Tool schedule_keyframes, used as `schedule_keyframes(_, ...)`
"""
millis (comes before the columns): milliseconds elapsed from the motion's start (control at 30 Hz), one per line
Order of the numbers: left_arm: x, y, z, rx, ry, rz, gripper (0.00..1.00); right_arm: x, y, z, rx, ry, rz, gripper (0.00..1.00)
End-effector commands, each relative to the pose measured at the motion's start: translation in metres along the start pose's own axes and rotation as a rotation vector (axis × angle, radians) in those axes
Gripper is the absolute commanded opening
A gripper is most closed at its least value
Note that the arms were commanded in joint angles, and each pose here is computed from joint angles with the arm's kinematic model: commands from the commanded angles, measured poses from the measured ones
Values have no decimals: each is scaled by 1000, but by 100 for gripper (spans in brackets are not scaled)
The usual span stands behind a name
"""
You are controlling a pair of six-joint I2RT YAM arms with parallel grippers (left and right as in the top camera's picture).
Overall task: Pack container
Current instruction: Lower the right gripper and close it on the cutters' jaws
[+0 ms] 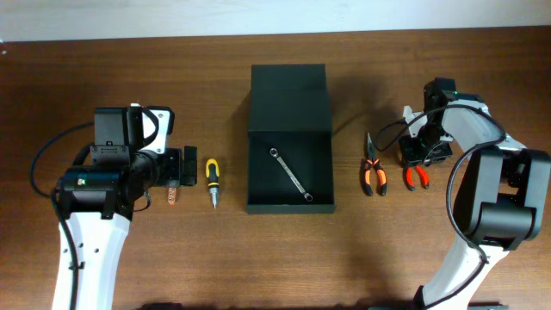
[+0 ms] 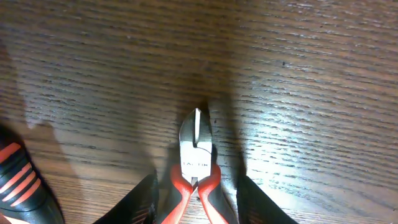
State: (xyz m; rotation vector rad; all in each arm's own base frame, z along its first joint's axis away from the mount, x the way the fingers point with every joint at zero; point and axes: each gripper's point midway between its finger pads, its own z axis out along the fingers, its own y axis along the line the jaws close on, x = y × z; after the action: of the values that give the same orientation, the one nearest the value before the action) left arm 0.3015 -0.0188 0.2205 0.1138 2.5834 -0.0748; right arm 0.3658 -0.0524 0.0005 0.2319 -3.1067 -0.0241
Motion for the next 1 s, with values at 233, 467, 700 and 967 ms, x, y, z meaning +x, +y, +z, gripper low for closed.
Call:
schedule_keyframes(233, -5, 2, -4, -9, -15, -6, 99, 2, 6, 5, -13, 14, -12, 40)
schedule_keyframes(467, -5, 2, -4, -9, -15, -6, 99, 2, 6, 5, -14, 13, -12, 40)
schedule_keyframes(700, -5, 2, -4, -9, -15, -6, 99, 4, 6, 5, -16, 20, -11, 33)
schedule_keyframes(967, -5, 2, -4, -9, -15, -6, 99, 4, 6, 5, -16, 21, -8, 33)
